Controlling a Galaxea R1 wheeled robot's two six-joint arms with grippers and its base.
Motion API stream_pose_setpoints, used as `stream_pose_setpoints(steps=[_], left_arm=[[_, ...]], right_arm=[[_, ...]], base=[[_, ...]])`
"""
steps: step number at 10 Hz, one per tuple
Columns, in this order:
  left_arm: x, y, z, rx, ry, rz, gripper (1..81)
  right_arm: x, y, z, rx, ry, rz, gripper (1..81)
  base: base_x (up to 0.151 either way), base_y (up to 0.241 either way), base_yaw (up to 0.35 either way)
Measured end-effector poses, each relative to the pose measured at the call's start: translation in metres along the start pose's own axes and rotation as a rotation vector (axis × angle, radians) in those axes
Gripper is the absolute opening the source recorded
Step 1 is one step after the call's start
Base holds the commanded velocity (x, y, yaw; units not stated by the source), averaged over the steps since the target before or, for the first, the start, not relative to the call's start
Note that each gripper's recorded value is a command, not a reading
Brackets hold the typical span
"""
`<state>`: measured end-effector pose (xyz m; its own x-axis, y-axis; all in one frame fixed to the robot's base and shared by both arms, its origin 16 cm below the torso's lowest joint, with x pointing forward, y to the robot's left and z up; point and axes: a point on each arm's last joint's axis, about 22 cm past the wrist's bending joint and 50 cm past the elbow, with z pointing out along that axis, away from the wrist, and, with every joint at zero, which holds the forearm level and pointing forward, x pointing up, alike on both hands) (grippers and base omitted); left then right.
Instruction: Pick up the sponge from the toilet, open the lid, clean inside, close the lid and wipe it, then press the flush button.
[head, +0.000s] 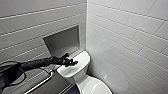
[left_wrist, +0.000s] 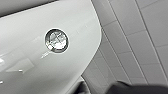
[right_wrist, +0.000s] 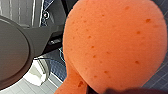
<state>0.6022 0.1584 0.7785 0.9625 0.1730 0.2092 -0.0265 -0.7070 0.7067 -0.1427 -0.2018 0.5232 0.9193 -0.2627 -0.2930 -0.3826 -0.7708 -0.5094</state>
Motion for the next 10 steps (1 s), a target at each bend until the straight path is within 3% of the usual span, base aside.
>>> stream_pose_setpoints(steps=[4, 6, 10], left_arm=[[0.038, 0.004, -0.001, 0.027, 0.048, 0.007, 1.0], [0.053, -0.009, 0.0, 0.062, 0.075, -0.01, 1.0], [0.062, -0.035, 0.037, 0.118, 0.07, -0.042, 1.0]], right_arm=[[0.0, 0.0, 0.0, 0.001, 0.002, 0.002, 1.0], [0.0, -0.003, 0.0, 0.006, 0.003, 0.003, 1.0], [-0.009, -0.001, 0.0, 0.0, -0.021, 0.021, 1.0]], base=[[0.0, 0.0, 0.0], [0.0, 0.0, 0.0], [0.0, 0.0, 0.0]])
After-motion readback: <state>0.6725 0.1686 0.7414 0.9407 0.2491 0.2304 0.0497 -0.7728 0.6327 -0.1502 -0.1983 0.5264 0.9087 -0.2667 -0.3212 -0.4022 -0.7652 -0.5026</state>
